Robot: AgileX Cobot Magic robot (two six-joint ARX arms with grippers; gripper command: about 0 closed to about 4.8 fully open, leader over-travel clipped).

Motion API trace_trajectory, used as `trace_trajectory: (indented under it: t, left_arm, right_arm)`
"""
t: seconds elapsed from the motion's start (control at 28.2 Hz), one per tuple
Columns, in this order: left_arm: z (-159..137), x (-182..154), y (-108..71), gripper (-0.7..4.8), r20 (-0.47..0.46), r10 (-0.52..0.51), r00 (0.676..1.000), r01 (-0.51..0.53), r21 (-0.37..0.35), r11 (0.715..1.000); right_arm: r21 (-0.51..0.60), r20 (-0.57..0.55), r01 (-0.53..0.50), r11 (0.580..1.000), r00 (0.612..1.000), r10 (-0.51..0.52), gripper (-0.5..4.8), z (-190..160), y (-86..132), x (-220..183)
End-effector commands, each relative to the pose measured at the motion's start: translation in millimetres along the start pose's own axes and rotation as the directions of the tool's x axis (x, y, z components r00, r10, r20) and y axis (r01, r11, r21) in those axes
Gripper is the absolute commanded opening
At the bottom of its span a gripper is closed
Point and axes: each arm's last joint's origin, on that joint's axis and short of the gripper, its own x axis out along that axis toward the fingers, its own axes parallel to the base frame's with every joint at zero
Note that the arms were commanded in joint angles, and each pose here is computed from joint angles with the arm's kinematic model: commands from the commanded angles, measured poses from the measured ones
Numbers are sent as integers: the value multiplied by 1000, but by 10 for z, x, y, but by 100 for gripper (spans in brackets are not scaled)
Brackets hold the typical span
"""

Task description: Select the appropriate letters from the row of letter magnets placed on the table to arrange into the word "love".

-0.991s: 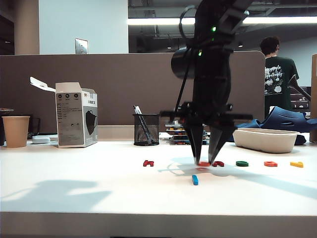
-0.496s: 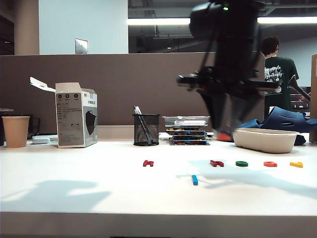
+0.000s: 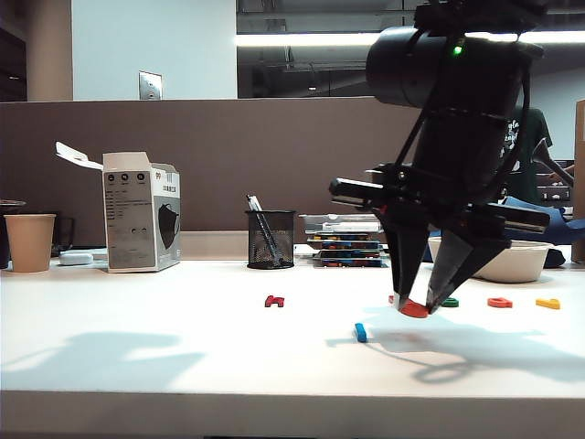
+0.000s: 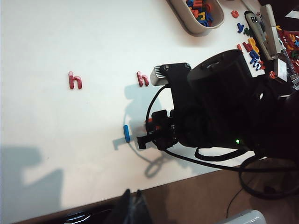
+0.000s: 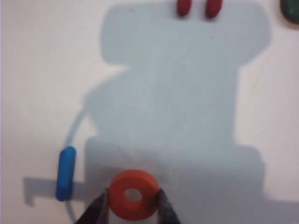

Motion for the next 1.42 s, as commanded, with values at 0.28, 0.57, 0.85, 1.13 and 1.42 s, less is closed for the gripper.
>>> trace_trajectory:
  t: [0.28,0.57,0.85,1.13,1.42]
  left_arm:
    - [11,-17,-6,-5,11,-8,1000,8,-5,1000]
    - [10,-17,-7,-5,11,-8,1000,8,-5,1000]
    - [10,-17,-7,-5,11,-8,1000,8,-5,1000]
    - [10,-17,-7,-5,11,-8,1000,8,-5,1000]
    - [10,-17,-7,-5,11,-8,1000,8,-5,1000]
  right_arm:
    - [-1,-79,49,999,996,-49,104,-91,-34,120]
    - [0,-63,37,999,997,-36,104,-74,-23,121]
    - [24,-52,32,999,998,-31,162,-60,-17,117]
    - [18,-55,25,1000,998,-24,177,18,26,19]
    - [-101,6,58,993,998,-58,177,255,84,-244]
